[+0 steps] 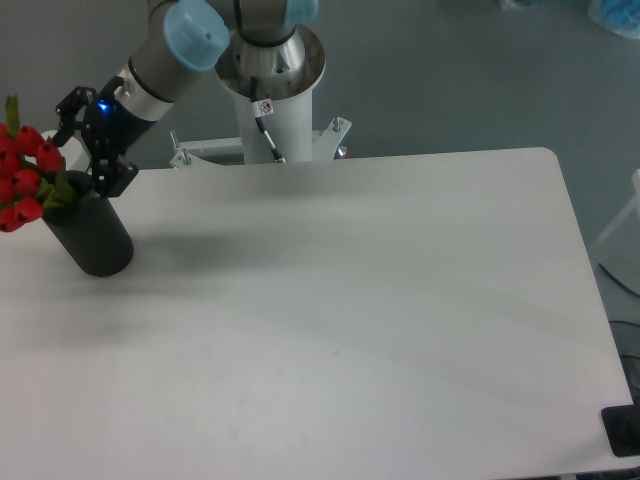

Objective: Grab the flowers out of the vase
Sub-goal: 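Lower the gripper around the tulip stems above the black vase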

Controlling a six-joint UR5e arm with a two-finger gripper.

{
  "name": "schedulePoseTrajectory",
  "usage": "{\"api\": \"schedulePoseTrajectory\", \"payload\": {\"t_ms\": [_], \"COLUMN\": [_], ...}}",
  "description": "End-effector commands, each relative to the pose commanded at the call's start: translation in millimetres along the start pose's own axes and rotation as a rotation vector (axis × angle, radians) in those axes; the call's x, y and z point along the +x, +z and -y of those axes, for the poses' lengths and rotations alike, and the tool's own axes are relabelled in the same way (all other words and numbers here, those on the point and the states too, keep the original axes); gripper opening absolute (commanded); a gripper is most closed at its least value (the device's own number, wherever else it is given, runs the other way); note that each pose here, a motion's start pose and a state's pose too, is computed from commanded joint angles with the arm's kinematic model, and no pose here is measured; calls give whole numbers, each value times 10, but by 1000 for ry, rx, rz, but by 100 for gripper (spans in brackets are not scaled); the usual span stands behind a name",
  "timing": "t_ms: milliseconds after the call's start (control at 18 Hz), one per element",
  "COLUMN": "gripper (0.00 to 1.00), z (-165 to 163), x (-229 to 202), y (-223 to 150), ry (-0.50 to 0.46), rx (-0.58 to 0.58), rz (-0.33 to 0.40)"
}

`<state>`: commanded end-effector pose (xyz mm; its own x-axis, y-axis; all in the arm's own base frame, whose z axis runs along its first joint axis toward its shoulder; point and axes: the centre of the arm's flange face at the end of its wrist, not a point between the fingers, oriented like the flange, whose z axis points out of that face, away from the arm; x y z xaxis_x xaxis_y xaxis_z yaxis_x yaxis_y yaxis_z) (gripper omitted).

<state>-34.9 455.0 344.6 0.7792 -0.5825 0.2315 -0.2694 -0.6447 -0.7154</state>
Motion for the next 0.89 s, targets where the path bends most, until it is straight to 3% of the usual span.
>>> {"api": "schedulePoseTrajectory", "payload": {"t_ms": [667, 889], "gripper": [99, 81], "z": [92, 132], "x": [48, 80], "y": [163, 186], "ry": [-13, -24], "rx": [-7, -8], "rz": [-26, -32]}}
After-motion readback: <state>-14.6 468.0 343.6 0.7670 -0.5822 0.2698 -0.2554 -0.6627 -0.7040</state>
